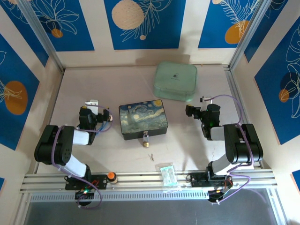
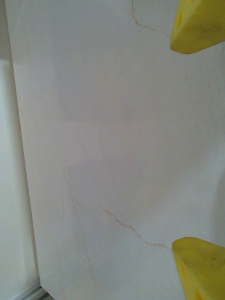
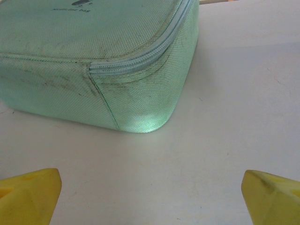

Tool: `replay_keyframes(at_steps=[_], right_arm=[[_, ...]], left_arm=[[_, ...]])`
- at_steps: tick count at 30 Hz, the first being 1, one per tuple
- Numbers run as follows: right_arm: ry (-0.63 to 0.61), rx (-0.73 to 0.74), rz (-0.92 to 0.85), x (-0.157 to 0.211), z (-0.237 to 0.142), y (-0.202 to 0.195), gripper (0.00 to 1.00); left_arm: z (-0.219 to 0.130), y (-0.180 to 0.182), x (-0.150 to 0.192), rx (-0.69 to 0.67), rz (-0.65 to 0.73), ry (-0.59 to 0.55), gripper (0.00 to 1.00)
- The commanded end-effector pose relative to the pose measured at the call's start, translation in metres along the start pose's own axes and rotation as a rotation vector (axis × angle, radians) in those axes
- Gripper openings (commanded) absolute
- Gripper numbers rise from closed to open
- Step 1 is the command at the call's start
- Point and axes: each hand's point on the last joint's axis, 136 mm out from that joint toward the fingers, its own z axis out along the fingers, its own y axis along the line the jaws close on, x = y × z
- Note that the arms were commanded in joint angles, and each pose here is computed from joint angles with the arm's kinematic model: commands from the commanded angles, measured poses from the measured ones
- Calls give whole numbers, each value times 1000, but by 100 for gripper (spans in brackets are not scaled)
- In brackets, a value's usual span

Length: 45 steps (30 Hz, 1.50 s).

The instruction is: Unlock the padlock with the key

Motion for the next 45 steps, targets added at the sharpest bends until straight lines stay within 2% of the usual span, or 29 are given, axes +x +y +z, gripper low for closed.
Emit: replay_keyframes(at_steps=[1, 6, 9, 12, 16, 18, 21, 25, 30, 32, 37, 41, 45], right_arm=[[-58, -18, -30, -26, -7, 6, 99], [-60, -31, -50, -41, -22, 15, 99], [-61, -29, -41, -52, -33, 20, 99], [-62, -56, 3, -67, -53, 30, 99], [25, -48, 211, -74, -87, 34, 99], [42, -93, 263, -74, -99, 41, 99], [89, -203, 301, -70, -116, 61, 99], [227, -276, 350, -50, -130, 85, 99], [412, -291, 297, -13, -144, 117, 100], [473, -297, 265, 4, -151, 133, 96], [613, -284, 199, 52, -167, 165, 87], [680, -267, 131, 80, -175, 190, 78], [725, -265, 23, 99, -180, 220, 76]], left_arm=[[-14, -5, -23, 27, 17, -86, 100], [-32, 6, -49, -19, -7, -94, 100], [-46, 13, -73, -44, -107, -130, 99], [-62, 20, -91, -63, -328, -114, 99], [-80, 3, -106, 71, -592, -124, 100], [-88, -6, -110, 150, -690, -156, 100], [-92, -26, -104, 243, -759, -50, 100], [-104, -55, -91, 309, -737, 131, 100], [-126, -92, -75, 367, -642, 308, 100], [-138, -106, -67, 391, -585, 366, 100], [-166, -128, -45, 434, -533, 471, 100], [-186, -146, -27, 492, -517, 551, 100], [-202, -158, -10, 525, -504, 611, 100]])
